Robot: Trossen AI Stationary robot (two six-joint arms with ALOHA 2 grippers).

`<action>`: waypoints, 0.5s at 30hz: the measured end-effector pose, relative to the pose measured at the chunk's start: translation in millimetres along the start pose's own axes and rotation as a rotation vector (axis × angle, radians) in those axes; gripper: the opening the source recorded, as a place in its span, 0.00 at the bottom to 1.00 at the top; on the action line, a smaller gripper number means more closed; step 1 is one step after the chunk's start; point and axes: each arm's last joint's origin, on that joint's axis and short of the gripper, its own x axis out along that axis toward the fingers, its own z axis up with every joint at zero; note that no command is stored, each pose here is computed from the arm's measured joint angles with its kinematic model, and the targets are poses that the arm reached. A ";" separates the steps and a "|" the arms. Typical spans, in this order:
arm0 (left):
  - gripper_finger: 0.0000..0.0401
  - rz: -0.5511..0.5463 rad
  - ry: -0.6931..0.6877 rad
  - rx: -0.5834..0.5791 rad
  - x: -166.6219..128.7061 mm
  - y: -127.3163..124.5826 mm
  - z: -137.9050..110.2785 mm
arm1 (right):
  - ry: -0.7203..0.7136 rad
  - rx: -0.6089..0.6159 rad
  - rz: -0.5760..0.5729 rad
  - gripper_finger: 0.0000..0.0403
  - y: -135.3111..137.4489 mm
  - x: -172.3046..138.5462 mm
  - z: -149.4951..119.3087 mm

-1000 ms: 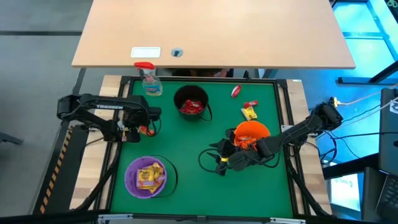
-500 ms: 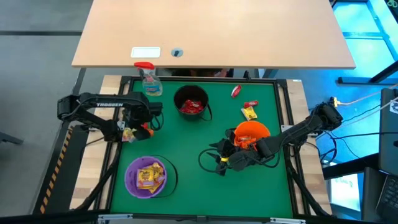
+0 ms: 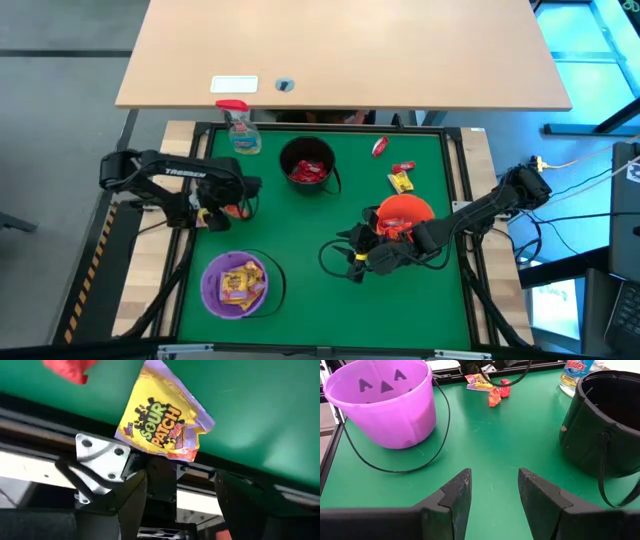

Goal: Sort candy
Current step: Put the yellow candy into the violet bucket

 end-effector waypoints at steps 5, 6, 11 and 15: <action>0.55 0.014 0.064 0.049 7.3 0.2 12.1 | 0.001 -0.007 0.000 0.39 0.0 0.0 -0.1; 0.55 0.015 0.077 0.051 8.6 0.0 14.1 | 0.001 -0.007 0.000 0.39 0.0 0.0 -0.1; 0.55 0.023 0.149 0.048 15.5 -1.2 23.2 | 0.002 -0.008 0.002 0.39 0.0 0.0 -0.1; 0.55 0.030 0.198 0.045 20.7 -1.8 29.2 | 0.002 -0.008 0.002 0.39 0.0 0.0 -0.1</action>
